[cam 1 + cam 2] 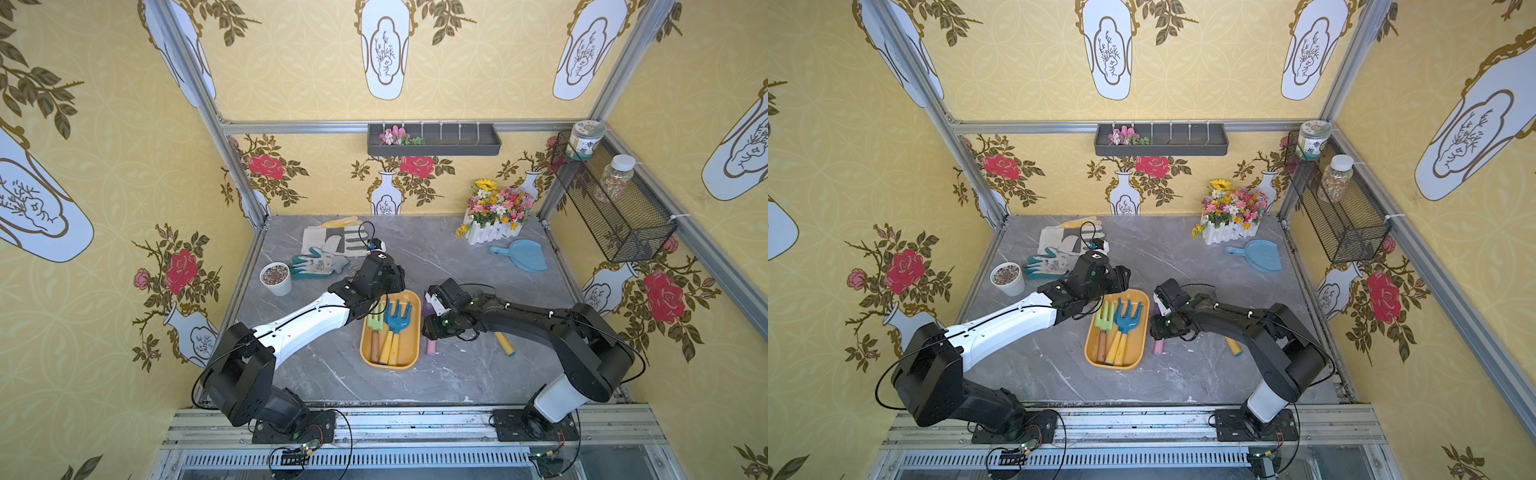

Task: Put the rake into the storage box
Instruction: Pick up the rake at the center of the board.

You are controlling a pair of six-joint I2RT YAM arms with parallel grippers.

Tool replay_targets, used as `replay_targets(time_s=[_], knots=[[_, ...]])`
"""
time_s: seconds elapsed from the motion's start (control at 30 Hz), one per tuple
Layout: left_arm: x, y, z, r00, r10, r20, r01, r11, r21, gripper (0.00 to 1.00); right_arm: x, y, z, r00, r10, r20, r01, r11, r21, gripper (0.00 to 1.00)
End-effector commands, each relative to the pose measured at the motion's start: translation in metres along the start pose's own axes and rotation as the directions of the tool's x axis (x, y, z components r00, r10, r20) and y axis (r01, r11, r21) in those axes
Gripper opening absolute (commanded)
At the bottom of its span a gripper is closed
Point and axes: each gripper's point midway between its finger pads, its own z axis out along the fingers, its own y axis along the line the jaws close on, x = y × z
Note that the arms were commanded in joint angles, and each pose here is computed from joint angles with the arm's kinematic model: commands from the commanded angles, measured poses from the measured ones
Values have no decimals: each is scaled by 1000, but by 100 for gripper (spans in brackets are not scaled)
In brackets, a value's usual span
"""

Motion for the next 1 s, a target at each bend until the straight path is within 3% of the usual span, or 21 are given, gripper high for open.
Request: replay_targets(time_s=[0.0,0.3,0.63,0.73,0.8,0.97], knots=[[-1,-3,3,1000,-23,11,23,1000,17,65,0,-8,0,999,-32,6,31,996,80,53],[-7,-7,3,1000,-4,22,4,1000,23,65,11,-25,1,998,-54,-36,60,975,215,45],[-9,-14,12,1000,4,12,-4,999,36,65,18,-66,-12,998,29,-47,-10,932,361,43],[-10,-17,13,1000,3,10,-3,999,42,65,16,-77,-14,993,112,-30,-97,946,310,36],[-10,-17,13,1000,2,9,-2,999,44,65,12,-77,-15,989,146,-7,-140,959,247,24],[-10,-18,13,1000,3,7,-3,999,50,65,8,-64,-15,982,186,12,-187,977,100,12]])
